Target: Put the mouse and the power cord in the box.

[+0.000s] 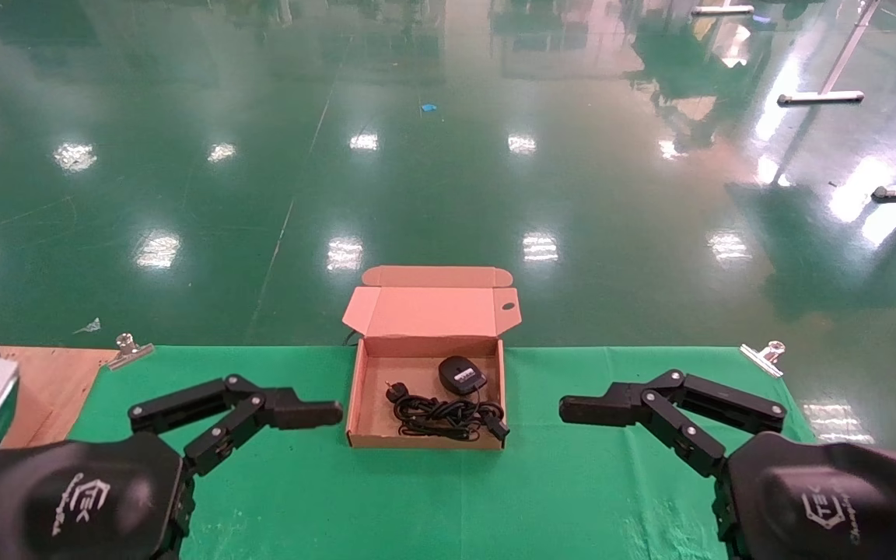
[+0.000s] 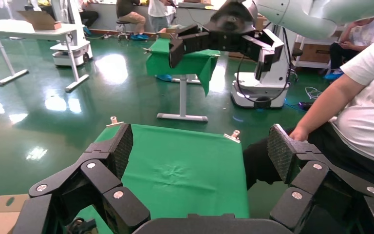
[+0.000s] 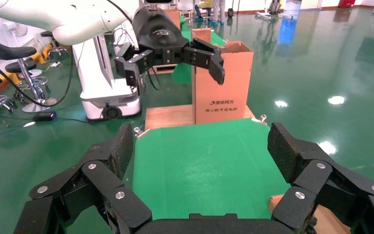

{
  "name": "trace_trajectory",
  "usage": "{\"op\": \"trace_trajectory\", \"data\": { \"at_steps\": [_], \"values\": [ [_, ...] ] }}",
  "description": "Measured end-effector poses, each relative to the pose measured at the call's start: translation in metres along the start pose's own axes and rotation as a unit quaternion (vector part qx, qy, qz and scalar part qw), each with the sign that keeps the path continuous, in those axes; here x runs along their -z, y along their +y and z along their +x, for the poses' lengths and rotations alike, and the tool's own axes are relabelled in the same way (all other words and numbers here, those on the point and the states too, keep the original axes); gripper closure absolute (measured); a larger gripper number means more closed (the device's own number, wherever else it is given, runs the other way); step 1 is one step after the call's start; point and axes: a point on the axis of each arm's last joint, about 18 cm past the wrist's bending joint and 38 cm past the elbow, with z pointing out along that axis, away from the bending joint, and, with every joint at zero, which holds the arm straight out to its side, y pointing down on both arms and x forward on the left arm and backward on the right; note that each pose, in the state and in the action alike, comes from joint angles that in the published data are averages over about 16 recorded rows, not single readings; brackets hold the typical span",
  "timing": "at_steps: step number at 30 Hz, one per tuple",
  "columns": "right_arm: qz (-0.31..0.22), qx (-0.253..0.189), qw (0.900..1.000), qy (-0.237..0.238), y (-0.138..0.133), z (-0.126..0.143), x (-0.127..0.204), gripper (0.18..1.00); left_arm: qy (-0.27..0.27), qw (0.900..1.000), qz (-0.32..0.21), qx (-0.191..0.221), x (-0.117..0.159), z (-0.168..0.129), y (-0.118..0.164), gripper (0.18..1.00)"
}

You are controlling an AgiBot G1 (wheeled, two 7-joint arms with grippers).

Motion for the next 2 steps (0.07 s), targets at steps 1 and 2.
{"op": "trace_trajectory", "data": {
  "at_steps": [1,2],
  "values": [
    [0.0,0.0,1.0,0.0,-0.0006,-0.0006,0.0006,0.178,0.001,1.0,0.0,0.0,-0.0002,0.0009,-0.0002,0.184],
    [0.001,0.001,1.0,-0.001,-0.0014,-0.0014,0.0013,0.178,0.003,1.0,0.0,0.001,-0.0005,0.0022,-0.0005,0.184]
  ]
}}
